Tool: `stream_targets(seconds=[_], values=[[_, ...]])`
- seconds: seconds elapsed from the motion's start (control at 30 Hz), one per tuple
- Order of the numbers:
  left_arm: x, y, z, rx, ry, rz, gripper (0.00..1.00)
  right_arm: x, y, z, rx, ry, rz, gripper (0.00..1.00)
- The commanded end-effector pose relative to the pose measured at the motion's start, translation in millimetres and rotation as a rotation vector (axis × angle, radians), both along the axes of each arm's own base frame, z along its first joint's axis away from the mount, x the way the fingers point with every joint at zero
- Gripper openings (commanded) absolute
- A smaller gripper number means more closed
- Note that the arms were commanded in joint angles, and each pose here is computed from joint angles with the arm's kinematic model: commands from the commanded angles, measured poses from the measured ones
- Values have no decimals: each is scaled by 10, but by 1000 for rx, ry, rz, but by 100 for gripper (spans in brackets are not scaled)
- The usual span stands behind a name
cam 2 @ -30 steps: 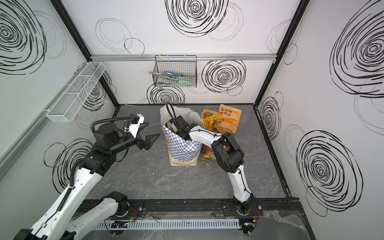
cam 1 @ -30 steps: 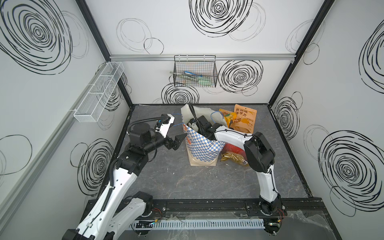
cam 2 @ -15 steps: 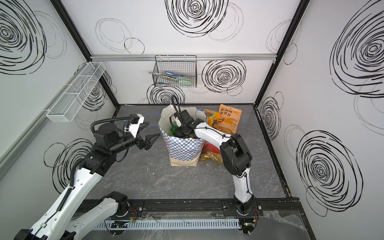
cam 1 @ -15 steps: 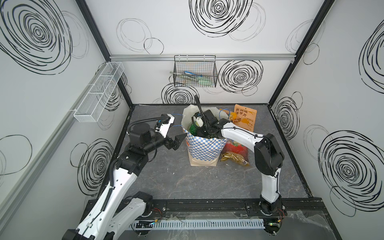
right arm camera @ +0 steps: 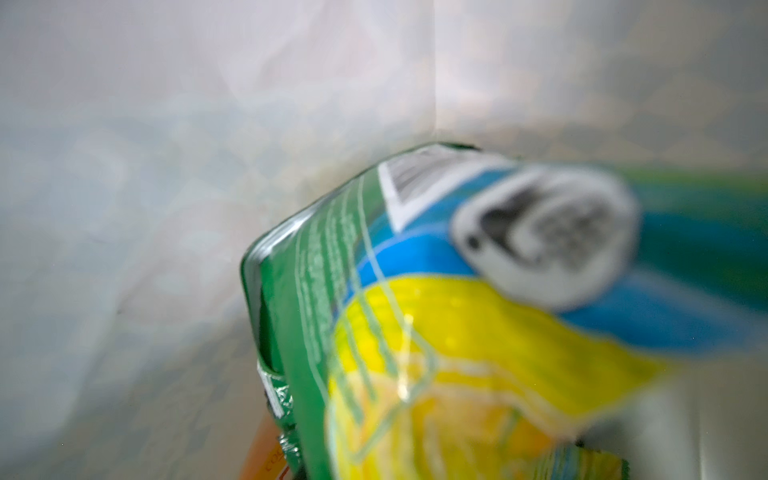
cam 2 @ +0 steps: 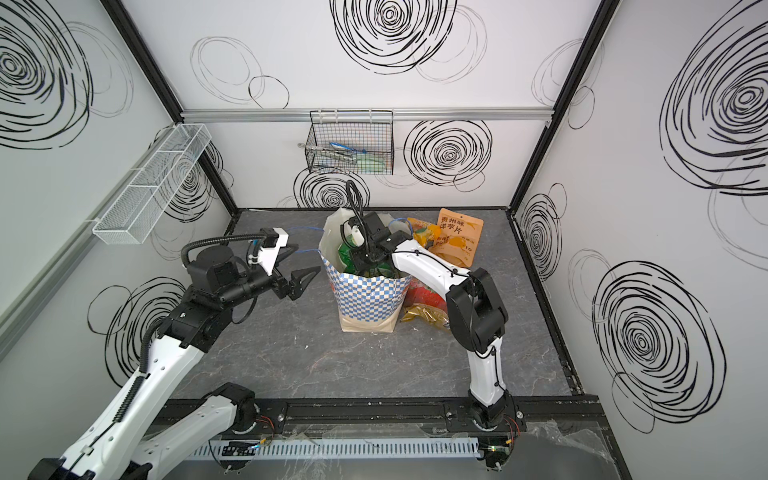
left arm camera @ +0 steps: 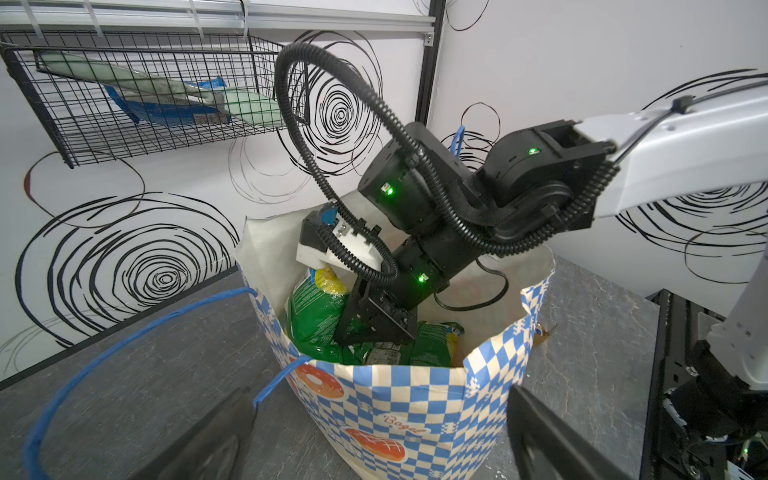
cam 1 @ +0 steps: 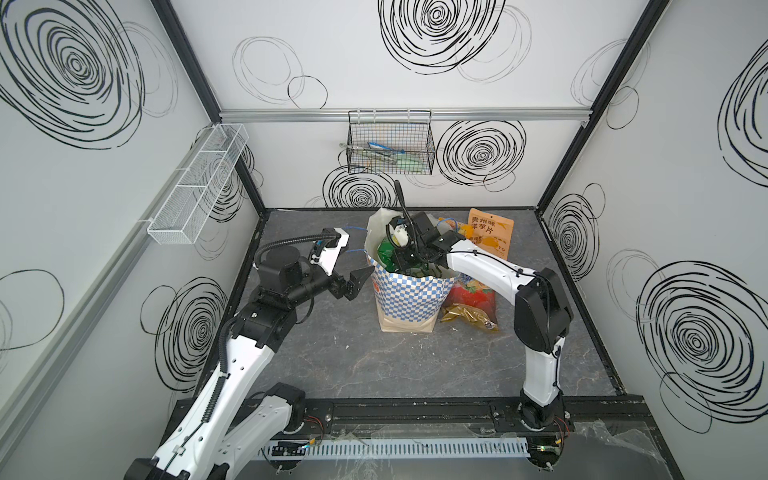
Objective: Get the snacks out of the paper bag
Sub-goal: 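Lift the green snack pack out of the bag with the right gripper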
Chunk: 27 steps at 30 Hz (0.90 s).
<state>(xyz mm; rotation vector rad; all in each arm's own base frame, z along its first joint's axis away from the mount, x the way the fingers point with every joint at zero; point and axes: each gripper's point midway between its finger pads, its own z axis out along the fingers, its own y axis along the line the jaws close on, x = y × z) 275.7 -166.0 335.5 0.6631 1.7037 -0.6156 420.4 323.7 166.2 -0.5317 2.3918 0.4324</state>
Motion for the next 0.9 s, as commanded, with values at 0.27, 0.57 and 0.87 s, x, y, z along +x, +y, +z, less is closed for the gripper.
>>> stream_targets(seconds=[0.27,0.57,0.87], values=[[-54,-56,116,-22,-48,-35,96,38,32,1063,212,-214,8,0],[-63,-61,119,-24,-50,-38,96,50,12,1236,239,-240,2,0],[-79,-86,118,-27,-48,-53,96,-5,-34,1642,288,-303,3,0]])
